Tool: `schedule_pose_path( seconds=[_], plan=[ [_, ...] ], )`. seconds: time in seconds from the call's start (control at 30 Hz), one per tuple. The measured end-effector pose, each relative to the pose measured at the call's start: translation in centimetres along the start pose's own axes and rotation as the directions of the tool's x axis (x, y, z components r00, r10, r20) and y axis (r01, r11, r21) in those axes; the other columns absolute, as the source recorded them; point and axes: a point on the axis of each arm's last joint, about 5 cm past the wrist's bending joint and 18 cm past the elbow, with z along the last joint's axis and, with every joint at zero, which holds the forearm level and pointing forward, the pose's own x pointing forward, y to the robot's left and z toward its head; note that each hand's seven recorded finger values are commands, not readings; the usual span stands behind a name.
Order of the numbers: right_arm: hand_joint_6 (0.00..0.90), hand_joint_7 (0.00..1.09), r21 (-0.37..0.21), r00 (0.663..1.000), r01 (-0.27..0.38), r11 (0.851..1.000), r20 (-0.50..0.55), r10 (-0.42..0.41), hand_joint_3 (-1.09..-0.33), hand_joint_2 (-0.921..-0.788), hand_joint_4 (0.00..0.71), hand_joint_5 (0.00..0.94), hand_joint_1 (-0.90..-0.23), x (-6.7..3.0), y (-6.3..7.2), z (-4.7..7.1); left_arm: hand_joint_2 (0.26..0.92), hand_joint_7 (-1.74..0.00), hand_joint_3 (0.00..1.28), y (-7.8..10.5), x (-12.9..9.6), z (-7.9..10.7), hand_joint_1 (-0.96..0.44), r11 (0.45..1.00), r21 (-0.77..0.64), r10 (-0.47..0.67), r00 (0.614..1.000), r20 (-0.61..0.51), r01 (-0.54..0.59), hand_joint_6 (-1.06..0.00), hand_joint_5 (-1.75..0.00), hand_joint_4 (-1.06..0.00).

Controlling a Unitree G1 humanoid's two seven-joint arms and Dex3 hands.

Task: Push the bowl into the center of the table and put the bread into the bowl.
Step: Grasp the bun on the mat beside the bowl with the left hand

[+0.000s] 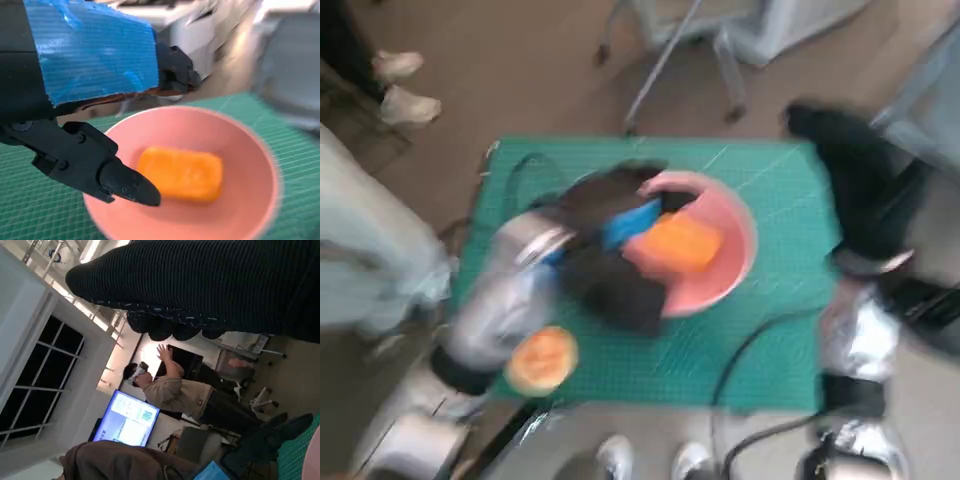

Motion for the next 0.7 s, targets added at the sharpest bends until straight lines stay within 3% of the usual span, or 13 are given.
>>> schedule_pose_path(
  seconds=[0.17,0.43,0.7],
  plan=[
    [0.124,0.27,0.002,1.000,-0.002,1.000,0.002,0.002,-0.752,-0.921,0.185,0.000,-0.714,0.04,0.0,0.0,0.780,-0.02,0.00,0.4,-4.2,-1.1,-0.57,0.996,-0.027,0.083,0.996,0.013,-0.083,-0.27,-0.01,-0.04],
    [0.122,0.27,0.012,1.000,-0.005,1.000,-0.005,0.005,-0.774,-0.921,0.180,0.000,-0.681,-0.03,0.2,-0.2,0.720,-0.03,0.00,1.1,-11.6,-1.8,-0.56,0.991,0.042,0.133,0.988,-0.076,-0.130,-0.29,-0.03,-0.09],
    [0.113,0.27,0.036,1.000,-0.016,0.999,-0.019,0.017,-0.797,-0.921,0.171,0.000,-0.672,0.18,0.7,-0.6,0.706,-0.02,0.00,0.9,-14.4,-0.7,-0.56,0.994,0.101,0.053,0.990,-0.131,-0.040,-0.30,-0.02,-0.12]
  ],
)
